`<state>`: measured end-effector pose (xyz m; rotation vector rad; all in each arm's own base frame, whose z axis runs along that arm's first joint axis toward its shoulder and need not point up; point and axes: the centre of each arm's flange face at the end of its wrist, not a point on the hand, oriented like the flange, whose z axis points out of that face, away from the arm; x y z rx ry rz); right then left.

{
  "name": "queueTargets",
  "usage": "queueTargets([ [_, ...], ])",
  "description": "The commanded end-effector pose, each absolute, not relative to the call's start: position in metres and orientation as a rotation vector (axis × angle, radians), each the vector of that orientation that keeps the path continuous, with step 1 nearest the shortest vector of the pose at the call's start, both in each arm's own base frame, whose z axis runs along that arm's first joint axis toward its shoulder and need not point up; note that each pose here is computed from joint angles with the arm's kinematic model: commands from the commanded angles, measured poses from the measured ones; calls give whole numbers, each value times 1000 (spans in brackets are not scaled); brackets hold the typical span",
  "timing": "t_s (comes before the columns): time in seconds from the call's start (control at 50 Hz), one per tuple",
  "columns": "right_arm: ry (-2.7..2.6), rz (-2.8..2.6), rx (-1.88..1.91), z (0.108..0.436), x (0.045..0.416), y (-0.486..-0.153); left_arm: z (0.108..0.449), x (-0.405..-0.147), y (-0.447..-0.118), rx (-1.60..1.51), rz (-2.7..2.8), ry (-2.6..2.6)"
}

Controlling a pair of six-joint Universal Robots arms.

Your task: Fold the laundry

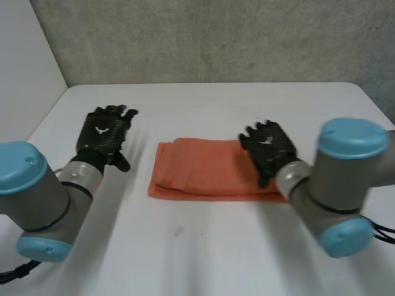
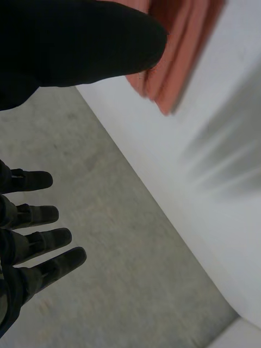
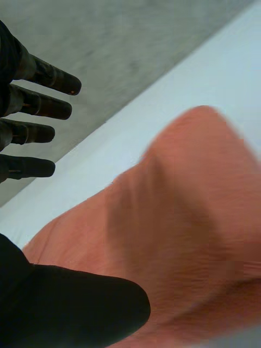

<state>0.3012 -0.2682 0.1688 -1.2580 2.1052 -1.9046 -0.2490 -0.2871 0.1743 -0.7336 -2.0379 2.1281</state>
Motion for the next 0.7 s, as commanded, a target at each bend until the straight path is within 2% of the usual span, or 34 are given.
queueTargets([
  [0.02, 2312, -1734, -1073, 144, 243, -280, 178, -275, -267, -806, 2104, -1951],
  [0.22, 2372, -1685, -1009, 128, 218, -296, 176, -276, -262, -810, 2086, -1957],
  [0.34, 2305, -1795, -1004, 149, 228, -314, 176, -273, -264, -803, 2090, -1966],
  [0.38, 2256, -1810, -1016, 156, 239, -311, 179, -273, -264, -799, 2099, -1959],
  [0.48, 2018, -1848, -1016, 192, 298, -292, 184, -269, -266, -781, 2118, -1955],
  [0.56, 1949, -1765, -1021, 207, 325, -276, 184, -267, -267, -775, 2118, -1963],
  [0.7, 1758, -1625, -1159, 201, 386, -239, 184, -260, -274, -750, 2134, -1983],
])
